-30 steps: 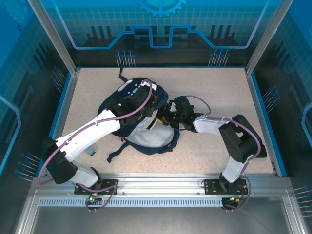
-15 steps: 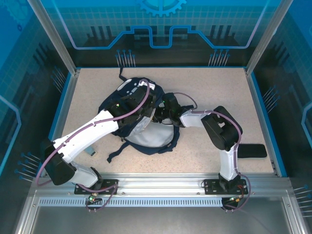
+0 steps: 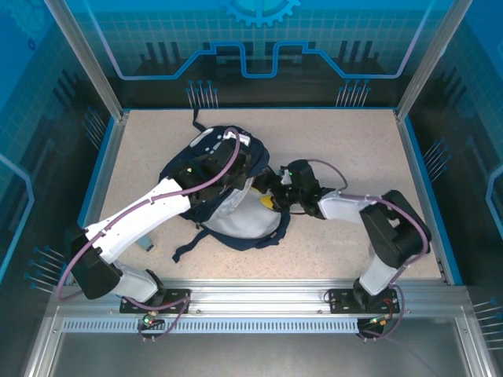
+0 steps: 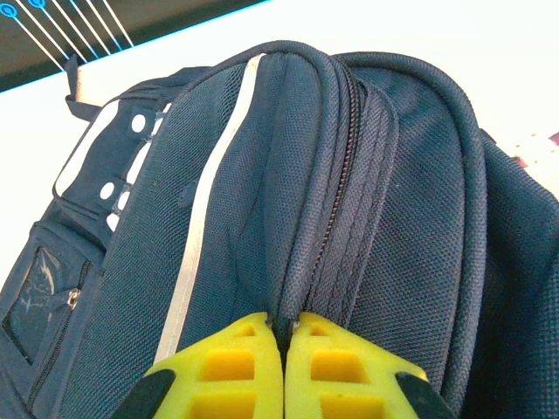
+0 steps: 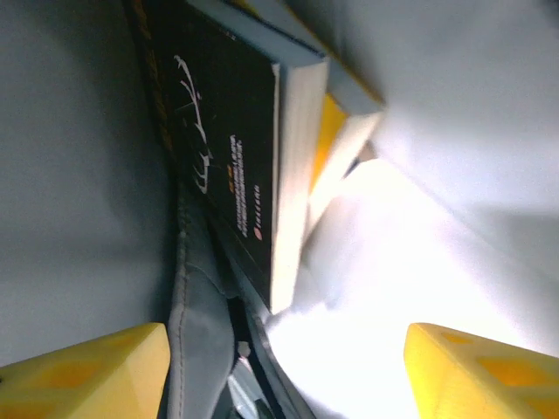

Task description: Pack the student bag

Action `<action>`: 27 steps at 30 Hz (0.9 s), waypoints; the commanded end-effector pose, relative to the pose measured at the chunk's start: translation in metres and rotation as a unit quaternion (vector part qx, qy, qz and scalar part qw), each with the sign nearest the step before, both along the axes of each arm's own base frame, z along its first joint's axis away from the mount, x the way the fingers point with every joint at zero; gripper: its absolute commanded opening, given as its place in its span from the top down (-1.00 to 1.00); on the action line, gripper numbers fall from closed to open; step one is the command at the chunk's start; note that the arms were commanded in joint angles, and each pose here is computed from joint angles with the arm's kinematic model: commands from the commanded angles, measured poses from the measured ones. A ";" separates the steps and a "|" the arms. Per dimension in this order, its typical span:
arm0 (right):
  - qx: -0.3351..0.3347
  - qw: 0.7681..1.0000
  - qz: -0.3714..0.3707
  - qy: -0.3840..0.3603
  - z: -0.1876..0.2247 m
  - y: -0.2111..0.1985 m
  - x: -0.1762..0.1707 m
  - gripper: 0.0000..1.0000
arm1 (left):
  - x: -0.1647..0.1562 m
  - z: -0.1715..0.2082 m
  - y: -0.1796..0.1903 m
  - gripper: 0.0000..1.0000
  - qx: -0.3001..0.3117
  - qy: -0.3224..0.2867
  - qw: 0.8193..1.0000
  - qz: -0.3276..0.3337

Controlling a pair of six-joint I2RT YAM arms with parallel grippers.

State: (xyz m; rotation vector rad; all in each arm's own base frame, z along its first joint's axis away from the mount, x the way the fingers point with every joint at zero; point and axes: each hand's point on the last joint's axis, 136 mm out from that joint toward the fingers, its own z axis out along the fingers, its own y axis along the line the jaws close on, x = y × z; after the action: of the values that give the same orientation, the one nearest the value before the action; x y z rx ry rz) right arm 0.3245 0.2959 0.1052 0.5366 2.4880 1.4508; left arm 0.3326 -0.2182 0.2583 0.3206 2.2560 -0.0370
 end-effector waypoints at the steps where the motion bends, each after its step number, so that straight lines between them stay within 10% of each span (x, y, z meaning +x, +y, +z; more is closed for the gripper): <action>1: -0.066 0.998 0.005 -0.012 -0.009 -0.032 -0.017 -0.45 | 0.001 0.032 -0.009 1.00 -0.081 -0.043 0.996 0.001; 5: -0.114 0.993 -0.026 -0.004 -0.023 -0.077 -0.035 -0.44 | -0.007 -0.002 -0.010 0.93 -0.086 -0.007 0.996 0.005; 13: -0.230 0.968 -0.082 -0.063 0.006 -0.152 -0.039 -0.56 | -0.019 -0.047 0.008 -0.38 -0.151 0.063 0.985 0.055; 27: -0.231 0.962 0.080 -0.120 0.043 -0.071 -0.014 -0.61 | -0.054 -0.137 0.135 -0.72 -0.265 0.148 0.909 0.287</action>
State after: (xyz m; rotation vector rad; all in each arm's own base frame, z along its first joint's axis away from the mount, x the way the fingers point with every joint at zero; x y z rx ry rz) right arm 0.3178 0.2106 0.1589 0.1715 2.5083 0.8877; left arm 0.2864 -0.0834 0.1333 -0.5724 2.4262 -0.3209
